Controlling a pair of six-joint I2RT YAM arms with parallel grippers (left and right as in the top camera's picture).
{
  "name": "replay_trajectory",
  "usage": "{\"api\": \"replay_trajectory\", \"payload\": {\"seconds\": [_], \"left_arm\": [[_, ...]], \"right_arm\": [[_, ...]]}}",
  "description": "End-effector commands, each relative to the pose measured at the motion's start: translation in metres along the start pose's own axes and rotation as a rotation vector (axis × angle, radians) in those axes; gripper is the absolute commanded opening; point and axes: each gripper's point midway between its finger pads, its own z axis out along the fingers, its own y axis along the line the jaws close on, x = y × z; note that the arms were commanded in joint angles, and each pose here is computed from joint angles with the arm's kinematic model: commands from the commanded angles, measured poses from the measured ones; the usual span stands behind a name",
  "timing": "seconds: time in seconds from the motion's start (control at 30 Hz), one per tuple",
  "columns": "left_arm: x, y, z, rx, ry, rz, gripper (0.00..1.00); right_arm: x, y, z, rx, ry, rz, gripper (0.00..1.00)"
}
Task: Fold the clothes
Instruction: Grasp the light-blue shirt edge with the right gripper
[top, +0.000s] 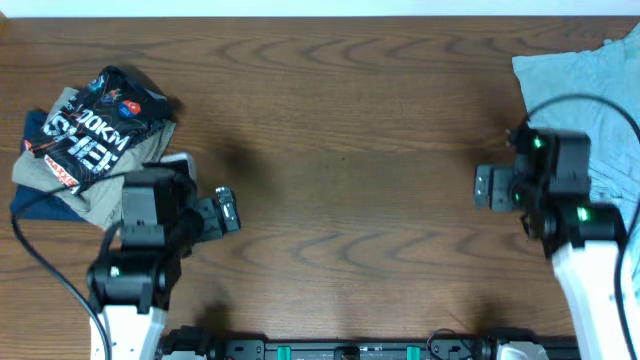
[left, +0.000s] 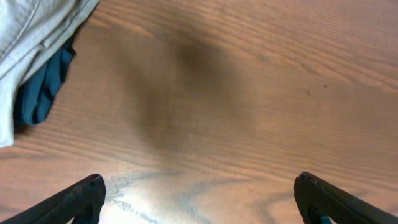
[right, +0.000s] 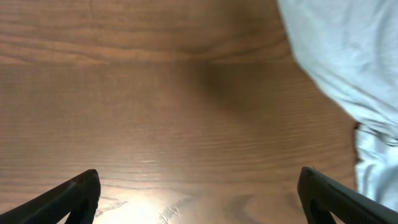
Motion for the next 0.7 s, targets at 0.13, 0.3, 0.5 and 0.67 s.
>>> {"api": "replay_trajectory", "payload": {"seconds": [0.13, 0.3, 0.5, 0.67], "left_arm": [[-0.003, 0.0, 0.009, -0.007, 0.053, -0.023, 0.98], [-0.001, 0.001, 0.012, -0.012, 0.07, -0.025, 0.98], [-0.001, 0.001, 0.012, -0.012, 0.07, -0.025, 0.98], [-0.001, 0.001, 0.012, -0.012, 0.07, -0.025, 0.98]], "right_arm": [[0.004, -0.031, 0.034, 0.145, 0.111, 0.134, 0.99], [0.025, -0.099, 0.049, 0.413, 0.176, 0.371, 0.95], [0.051, -0.148, 0.087, 0.486, 0.259, 0.506, 0.85], [0.069, -0.174, 0.11, 0.521, 0.293, 0.57, 0.76]]}}
